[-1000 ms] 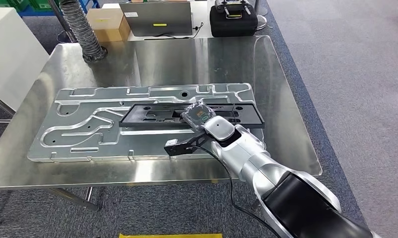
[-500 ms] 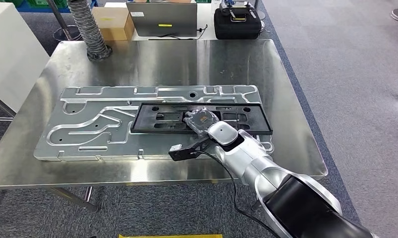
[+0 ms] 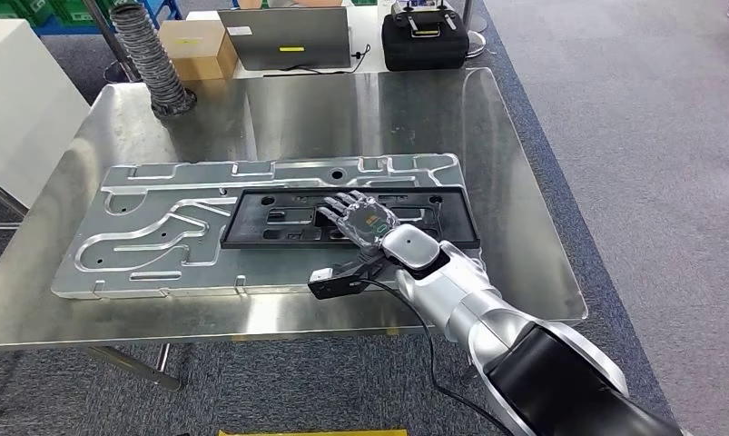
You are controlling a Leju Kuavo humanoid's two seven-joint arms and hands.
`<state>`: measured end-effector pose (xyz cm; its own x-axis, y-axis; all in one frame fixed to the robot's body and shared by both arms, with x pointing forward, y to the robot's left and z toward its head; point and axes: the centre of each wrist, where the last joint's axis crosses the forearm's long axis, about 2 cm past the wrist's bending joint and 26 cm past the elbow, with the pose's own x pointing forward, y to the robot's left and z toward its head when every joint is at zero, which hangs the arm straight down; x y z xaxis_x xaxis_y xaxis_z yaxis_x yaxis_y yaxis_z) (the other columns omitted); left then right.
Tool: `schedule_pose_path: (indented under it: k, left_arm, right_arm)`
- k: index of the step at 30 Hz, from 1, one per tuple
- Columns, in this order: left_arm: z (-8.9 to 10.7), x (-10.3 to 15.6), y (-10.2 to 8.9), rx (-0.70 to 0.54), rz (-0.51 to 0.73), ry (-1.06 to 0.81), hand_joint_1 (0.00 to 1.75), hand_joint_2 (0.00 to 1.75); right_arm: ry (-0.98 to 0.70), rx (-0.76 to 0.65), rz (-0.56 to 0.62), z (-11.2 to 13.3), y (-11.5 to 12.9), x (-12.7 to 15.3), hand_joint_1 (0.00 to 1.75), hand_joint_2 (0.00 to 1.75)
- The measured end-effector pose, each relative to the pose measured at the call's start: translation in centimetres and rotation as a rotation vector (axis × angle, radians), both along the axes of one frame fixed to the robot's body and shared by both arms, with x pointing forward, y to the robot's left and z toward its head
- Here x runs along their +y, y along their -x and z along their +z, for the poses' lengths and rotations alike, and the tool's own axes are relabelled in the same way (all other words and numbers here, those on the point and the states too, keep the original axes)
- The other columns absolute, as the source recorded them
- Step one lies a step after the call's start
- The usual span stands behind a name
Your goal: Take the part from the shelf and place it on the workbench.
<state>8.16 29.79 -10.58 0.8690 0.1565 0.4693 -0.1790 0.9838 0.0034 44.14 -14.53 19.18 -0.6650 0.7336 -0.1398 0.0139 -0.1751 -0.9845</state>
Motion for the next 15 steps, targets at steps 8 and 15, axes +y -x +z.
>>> schedule_pose_path:
  k: [8,15]
  left_arm:
    - [0.0,0.2,-0.1,-0.006,0.005,-0.004,0.00,0.00]
    - [0.0,0.2,-0.2,-0.014,0.020,-0.001,0.00,0.00]
  right_arm:
    - [-0.358,-0.093,0.140,3.0,0.0,0.9,0.00,0.00]
    - [-0.648,-0.209,0.199,6.1,0.4,-0.8,0.00,0.00]
